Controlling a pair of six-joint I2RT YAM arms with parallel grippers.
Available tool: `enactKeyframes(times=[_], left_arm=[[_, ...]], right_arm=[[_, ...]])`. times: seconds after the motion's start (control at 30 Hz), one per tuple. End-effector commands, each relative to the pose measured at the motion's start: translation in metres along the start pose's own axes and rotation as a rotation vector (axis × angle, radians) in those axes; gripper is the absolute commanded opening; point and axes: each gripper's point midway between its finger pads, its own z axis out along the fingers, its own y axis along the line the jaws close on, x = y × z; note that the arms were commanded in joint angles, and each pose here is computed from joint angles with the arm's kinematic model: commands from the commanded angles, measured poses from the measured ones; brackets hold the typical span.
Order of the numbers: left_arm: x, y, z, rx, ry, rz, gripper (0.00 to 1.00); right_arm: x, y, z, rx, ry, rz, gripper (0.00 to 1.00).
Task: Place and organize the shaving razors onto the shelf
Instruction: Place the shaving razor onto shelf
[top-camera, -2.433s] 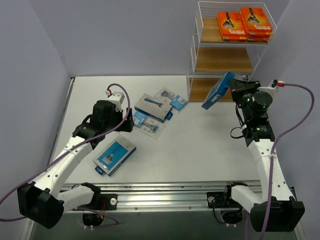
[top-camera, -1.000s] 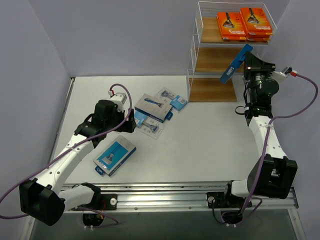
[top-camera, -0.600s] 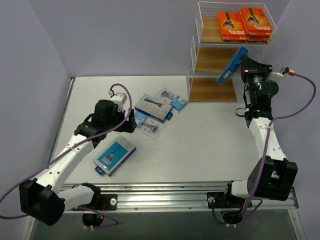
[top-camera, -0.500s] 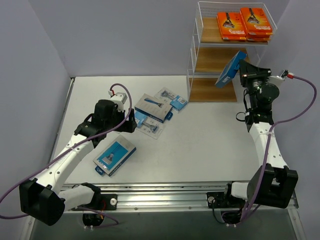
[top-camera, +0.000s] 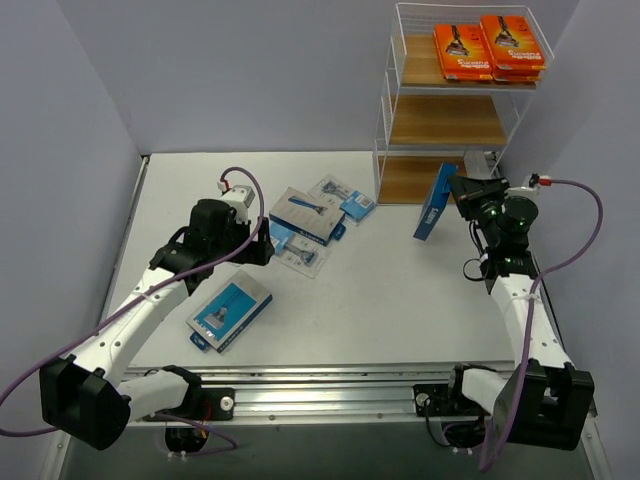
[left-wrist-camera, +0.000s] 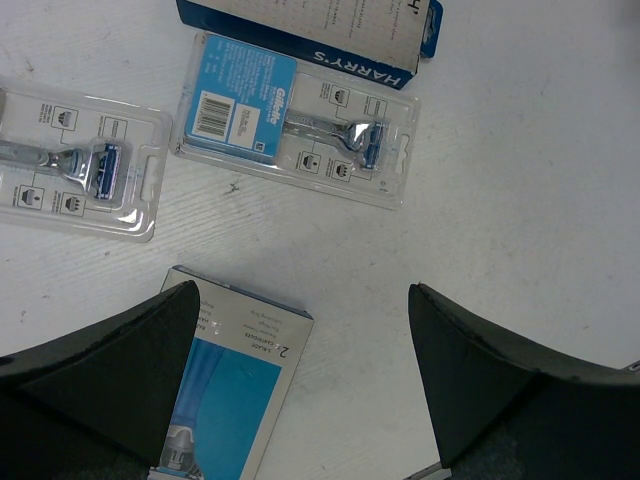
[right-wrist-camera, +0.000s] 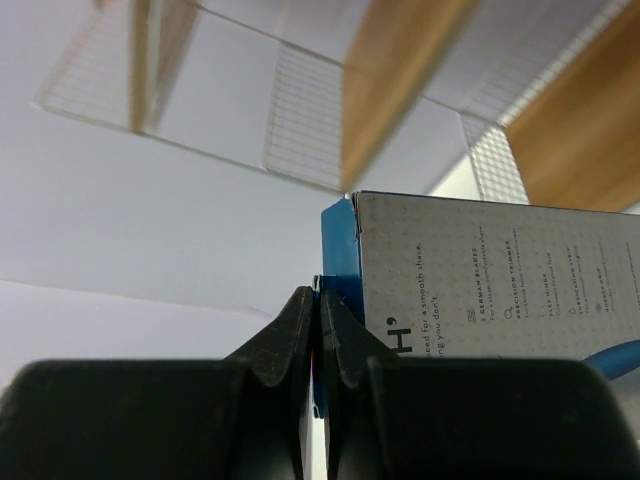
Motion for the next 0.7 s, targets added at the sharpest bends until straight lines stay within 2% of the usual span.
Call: enactKeyframes(times=[0.0, 0.23, 0.47, 0.57, 0.67], left_arm=[[-0.024, -0.008, -0.008, 0.016, -0.059, 0.005, 0.95], [-0.026, -0.007, -0.009, 0.010, -0.067, 0.008, 0.94], [-0.027, -0.007, -0.012, 0.010, -0.073, 0.008, 0.95], [-0.027, -0.007, -0.013, 0.011, -0.077, 0.008, 0.95], [-0.027, -0.007, -0.014, 0.011, -0.077, 0.008, 0.95]], right_arm=[[0.025, -0.006, -0.010, -0.017, 0.084, -0.047, 0.00], [0.057, -0.048, -0.019, 0.040, 0.187, -0.007, 0.00], [0.083, -0.055, -0.026, -0.017, 0.335, 0.045, 0.00], [0.099, -0.086, -0.033, 0.096, 0.423, 0.006, 0.00], [0.105, -0.108, -0.044, 0.168, 0.450, -0.049, 0.00]])
